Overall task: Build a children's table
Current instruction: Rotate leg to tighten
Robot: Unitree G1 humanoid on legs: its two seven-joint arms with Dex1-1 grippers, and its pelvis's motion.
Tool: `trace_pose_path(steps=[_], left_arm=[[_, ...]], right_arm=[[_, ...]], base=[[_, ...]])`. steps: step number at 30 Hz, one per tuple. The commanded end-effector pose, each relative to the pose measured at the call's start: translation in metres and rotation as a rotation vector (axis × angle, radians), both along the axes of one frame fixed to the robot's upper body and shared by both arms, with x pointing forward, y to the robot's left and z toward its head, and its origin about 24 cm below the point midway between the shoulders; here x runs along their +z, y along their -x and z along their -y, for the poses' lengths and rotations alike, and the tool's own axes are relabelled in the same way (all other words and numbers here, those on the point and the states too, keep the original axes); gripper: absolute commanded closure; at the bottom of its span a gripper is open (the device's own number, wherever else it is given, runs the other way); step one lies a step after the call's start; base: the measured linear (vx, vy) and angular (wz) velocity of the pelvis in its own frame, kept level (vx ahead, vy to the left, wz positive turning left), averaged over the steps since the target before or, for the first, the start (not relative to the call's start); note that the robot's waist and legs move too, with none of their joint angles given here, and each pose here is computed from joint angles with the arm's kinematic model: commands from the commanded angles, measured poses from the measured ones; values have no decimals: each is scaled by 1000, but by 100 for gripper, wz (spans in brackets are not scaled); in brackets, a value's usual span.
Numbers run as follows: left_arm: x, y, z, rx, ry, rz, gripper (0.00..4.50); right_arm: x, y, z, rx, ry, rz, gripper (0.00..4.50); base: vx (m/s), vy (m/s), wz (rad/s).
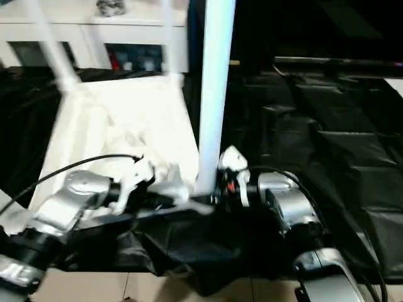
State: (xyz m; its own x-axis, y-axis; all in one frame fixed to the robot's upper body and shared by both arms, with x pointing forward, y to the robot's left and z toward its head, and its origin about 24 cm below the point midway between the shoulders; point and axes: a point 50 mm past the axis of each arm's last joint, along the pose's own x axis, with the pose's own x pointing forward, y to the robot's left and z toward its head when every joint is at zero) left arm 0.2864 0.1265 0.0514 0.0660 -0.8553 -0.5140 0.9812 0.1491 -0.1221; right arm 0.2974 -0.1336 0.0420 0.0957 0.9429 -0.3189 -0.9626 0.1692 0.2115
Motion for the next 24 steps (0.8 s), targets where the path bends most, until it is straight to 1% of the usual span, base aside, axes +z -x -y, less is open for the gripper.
trace_pose_path(steps=[1,2,3,7,10,13,14,15,16,17,18,19,23,24], left_arm=[[7,3,22,-74,63,28,450],[7,3,22,-70,61,30,450],[6,2,21,-64,57,33,450],[5,0,21,-43,48,43,450],[4,-7,23,52,43,68,450],[5,-17,27,168,51,103,450],[5,-19,29,201,54,111,450],[5,-19,30,209,54,112,450],[5,-20,33,237,61,114,450],[5,-21,35,248,64,111,450],[6,-22,41,291,73,112,450],[6,-24,45,323,76,116,450],[7,-27,51,393,80,131,450],[7,-29,56,430,84,139,450]], right_arm=[[-4,12,-23,147,-3,-39,149],[-4,13,-22,152,-2,-44,154],[-4,15,-22,160,0,-48,176],[-3,17,-23,167,-3,-56,185],[-2,12,-28,102,-22,-35,185],[-7,-1,-34,-68,1,11,186],[-10,-8,-36,-152,15,30,186],[-10,-9,-36,-175,19,35,189],[-14,-15,-39,-259,30,31,194],[-16,-17,-40,-292,34,22,195],[-21,-22,-45,-394,54,14,196],[-24,-25,-49,-457,60,9,196],[-30,-30,-58,-589,81,9,196],[-33,-33,-66,-646,96,9,196]], base=[[0,0,0],[0,0,0],[0,0,0],[0,0,0],[0,0,0],[0,0,0],[0,0,0],[0,0,0],[0,0,0],[0,0,0],[0,0,0],[0,0,0],[0,0,0],[0,0,0]])
